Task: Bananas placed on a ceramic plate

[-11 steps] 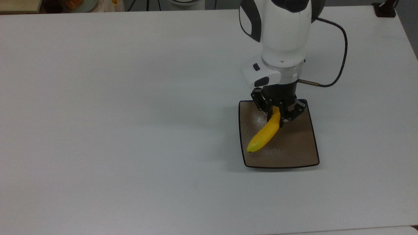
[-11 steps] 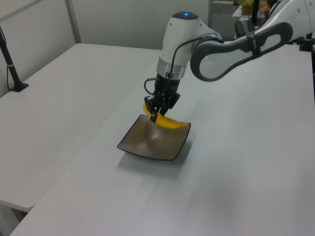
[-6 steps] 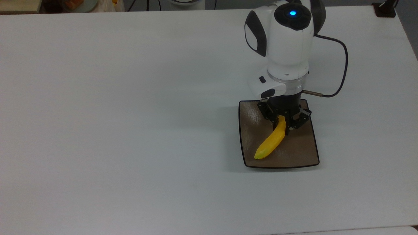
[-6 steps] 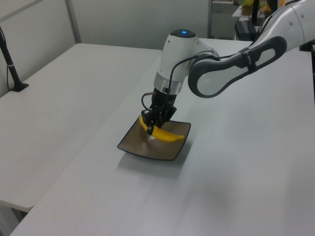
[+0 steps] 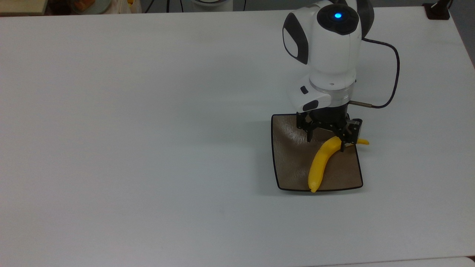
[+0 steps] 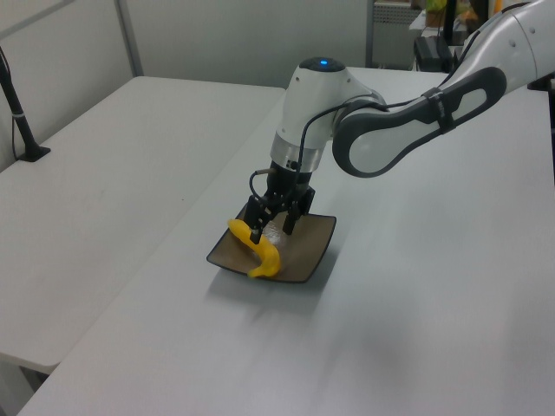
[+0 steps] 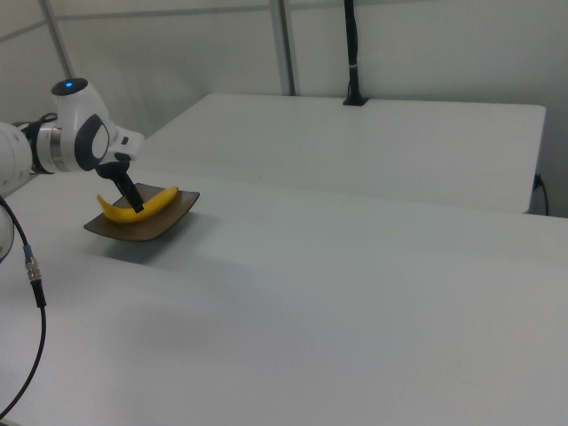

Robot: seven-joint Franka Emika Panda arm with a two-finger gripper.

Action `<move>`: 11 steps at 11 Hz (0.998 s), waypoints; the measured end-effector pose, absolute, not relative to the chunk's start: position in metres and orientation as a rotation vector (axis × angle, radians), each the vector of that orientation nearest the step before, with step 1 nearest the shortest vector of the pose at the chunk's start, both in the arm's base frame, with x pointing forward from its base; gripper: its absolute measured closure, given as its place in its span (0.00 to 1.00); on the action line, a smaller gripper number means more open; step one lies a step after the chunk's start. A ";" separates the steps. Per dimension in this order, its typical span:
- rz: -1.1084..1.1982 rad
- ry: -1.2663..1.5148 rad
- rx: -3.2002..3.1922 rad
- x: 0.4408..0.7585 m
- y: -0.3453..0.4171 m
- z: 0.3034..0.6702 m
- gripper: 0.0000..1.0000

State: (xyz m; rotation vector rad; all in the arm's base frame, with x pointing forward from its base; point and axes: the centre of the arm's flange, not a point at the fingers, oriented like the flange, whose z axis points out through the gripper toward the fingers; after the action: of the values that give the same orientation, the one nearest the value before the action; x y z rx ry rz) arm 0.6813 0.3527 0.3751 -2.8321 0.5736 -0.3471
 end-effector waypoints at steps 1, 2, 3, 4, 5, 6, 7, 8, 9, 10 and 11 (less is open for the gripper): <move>-0.364 0.573 -2.821 0.681 0.351 0.388 0.00; -0.390 0.571 -2.805 0.677 0.348 0.409 0.00; -0.391 0.571 -2.807 0.668 0.342 0.434 0.00; -0.353 0.581 -2.838 0.654 0.331 0.464 0.00; -0.293 0.601 -2.882 0.639 0.315 0.492 0.00; -0.224 0.631 -2.927 0.622 0.294 0.522 0.00; -0.160 0.641 -2.970 0.605 0.273 0.550 0.00; -0.094 0.638 -3.012 0.586 0.255 0.575 0.00; -0.046 0.627 -3.043 0.569 0.236 0.596 0.00; -0.017 0.599 -3.065 0.557 0.215 0.614 0.00; -0.007 0.560 -3.078 0.548 0.193 0.627 0.00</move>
State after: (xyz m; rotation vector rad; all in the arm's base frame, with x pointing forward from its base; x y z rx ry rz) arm 0.5477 0.1926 0.6271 -3.0781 0.5600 -0.0069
